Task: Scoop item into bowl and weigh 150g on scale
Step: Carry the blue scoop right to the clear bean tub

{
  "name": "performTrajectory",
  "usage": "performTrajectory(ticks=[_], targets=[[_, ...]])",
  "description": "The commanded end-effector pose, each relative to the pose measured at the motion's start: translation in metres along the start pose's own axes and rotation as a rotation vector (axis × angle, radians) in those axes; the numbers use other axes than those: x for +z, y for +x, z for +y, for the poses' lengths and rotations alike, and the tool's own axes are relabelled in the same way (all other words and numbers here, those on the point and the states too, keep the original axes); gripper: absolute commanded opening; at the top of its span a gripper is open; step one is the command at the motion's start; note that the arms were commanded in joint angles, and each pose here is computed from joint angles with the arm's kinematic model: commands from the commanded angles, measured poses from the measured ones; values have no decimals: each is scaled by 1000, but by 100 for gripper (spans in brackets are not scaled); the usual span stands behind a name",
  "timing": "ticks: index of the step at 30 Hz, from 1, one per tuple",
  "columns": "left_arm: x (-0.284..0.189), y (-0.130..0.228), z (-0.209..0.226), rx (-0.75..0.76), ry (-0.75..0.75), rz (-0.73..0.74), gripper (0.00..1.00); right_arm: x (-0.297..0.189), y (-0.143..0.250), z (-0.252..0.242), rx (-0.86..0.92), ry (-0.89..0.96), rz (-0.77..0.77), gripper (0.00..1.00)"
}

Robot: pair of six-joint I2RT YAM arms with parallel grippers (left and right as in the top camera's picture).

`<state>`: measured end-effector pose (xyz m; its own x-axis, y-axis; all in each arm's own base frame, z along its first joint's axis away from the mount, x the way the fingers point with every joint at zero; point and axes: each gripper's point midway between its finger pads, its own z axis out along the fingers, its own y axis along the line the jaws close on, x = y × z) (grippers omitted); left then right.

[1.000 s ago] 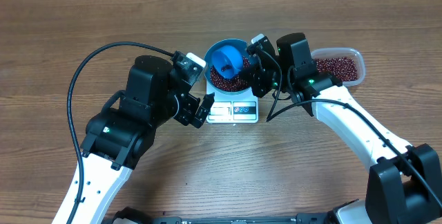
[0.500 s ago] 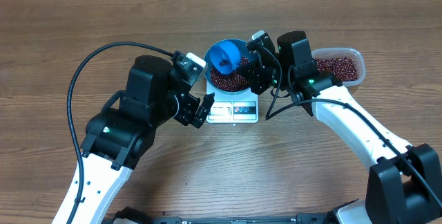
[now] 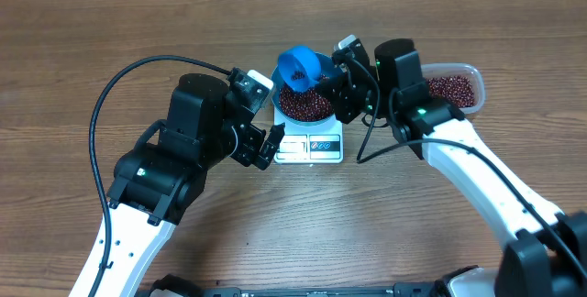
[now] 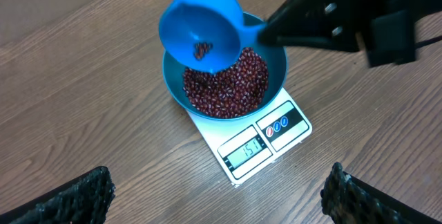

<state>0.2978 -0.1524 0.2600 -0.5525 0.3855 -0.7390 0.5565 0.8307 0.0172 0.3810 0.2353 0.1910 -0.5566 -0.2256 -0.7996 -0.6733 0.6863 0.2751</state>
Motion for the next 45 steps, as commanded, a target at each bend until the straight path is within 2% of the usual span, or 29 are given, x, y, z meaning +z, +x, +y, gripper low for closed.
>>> performTrajectory(ticks=[1,6,14,24,32,39,45], targets=[[-1,-2,0,-10,6,-9,100,-32,-30,5,-29,16,-94,4],[-1,-2,0,-14,6,-9,100,-67,-37,-27,17,103,-133,4],[-1,-2,0,-14,6,-9,100,-112,-20,-106,229,275,-149,4],[-1,-2,0,-13,6,-9,100,-174,5,-179,361,469,-186,4],[-1,-4,0,-13,5,-16,100,-199,36,-203,248,580,-73,5],[-1,-4,0,-12,5,-16,99,-208,69,-217,110,811,189,4],[-1,-6,1,-12,4,-24,100,-196,65,-207,-8,916,295,4]])
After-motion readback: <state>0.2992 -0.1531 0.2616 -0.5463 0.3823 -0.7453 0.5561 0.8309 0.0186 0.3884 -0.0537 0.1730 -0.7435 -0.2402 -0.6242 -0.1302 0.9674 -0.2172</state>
